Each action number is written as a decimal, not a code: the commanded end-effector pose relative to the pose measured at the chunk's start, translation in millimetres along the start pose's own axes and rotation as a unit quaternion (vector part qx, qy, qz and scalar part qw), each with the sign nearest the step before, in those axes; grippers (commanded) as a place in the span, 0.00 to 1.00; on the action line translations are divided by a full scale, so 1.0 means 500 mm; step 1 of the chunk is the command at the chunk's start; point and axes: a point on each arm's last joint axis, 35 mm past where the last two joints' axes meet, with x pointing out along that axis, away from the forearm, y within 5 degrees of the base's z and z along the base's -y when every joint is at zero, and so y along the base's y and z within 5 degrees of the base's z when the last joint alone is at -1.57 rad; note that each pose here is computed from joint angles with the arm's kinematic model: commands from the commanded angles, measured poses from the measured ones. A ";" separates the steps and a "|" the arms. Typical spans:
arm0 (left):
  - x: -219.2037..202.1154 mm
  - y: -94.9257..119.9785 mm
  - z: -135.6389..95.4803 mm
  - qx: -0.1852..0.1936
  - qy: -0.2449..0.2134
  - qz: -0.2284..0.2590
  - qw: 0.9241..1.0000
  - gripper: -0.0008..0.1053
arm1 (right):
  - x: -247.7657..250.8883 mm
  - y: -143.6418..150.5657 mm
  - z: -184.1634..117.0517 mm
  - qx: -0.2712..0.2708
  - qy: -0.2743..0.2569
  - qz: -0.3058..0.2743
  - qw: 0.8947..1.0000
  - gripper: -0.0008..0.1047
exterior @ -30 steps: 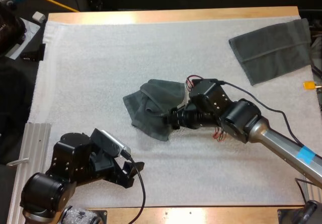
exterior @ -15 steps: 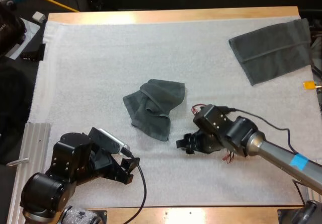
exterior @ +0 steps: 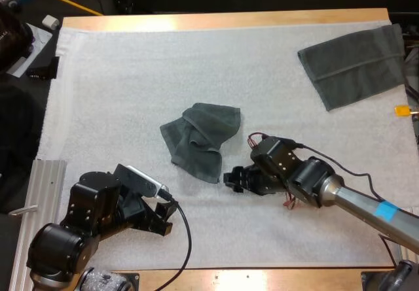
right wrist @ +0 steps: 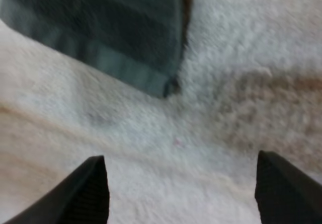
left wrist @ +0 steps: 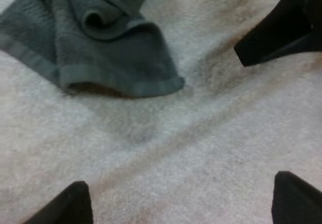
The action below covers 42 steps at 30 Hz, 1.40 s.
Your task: Pick towel from pile, fold and stack
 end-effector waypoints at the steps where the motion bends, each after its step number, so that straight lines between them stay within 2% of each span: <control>1: -0.008 -0.001 0.003 0.001 -0.012 0.018 1.000 0.67 | 0.019 0.003 0.012 0.024 -0.013 0.023 0.999 0.58; 6: -0.009 0.000 0.002 -0.001 -0.014 0.025 1.000 0.67 | 0.082 -0.008 0.011 0.063 0.002 0.039 0.997 0.58; 14: -0.007 -0.002 0.002 -0.003 -0.007 0.008 1.000 0.67 | 0.186 -0.032 0.008 0.124 0.018 0.064 0.990 0.58; 16: -0.004 0.000 0.003 0.000 -0.006 0.014 1.000 0.67 | 0.164 -0.019 0.023 0.115 0.003 0.071 0.991 0.57; 23: -0.002 0.001 0.003 -0.002 -0.005 0.016 1.000 0.67 | 0.201 -0.018 0.042 0.134 -0.004 0.084 0.987 0.57; 25: -0.003 0.000 0.004 -0.002 -0.006 0.015 1.000 0.67 | 0.205 -0.016 0.046 0.137 -0.006 0.083 0.987 0.50; 30: -0.001 0.000 0.004 -0.002 -0.004 0.015 1.000 0.67 | 0.205 -0.016 0.049 0.142 -0.013 0.077 0.987 0.12; 32: -0.001 0.000 0.005 -0.002 -0.003 0.014 1.000 0.67 | 0.201 -0.014 0.050 0.141 -0.017 0.080 0.987 0.02; 39: 0.000 0.001 0.005 -0.001 -0.002 0.014 1.000 0.67 | 0.182 -0.009 0.047 0.114 -0.013 0.072 0.991 0.01; 42: -0.002 0.000 0.003 -0.001 -0.004 0.011 1.000 0.67 | 0.183 -0.006 0.057 0.117 -0.021 0.091 0.989 0.01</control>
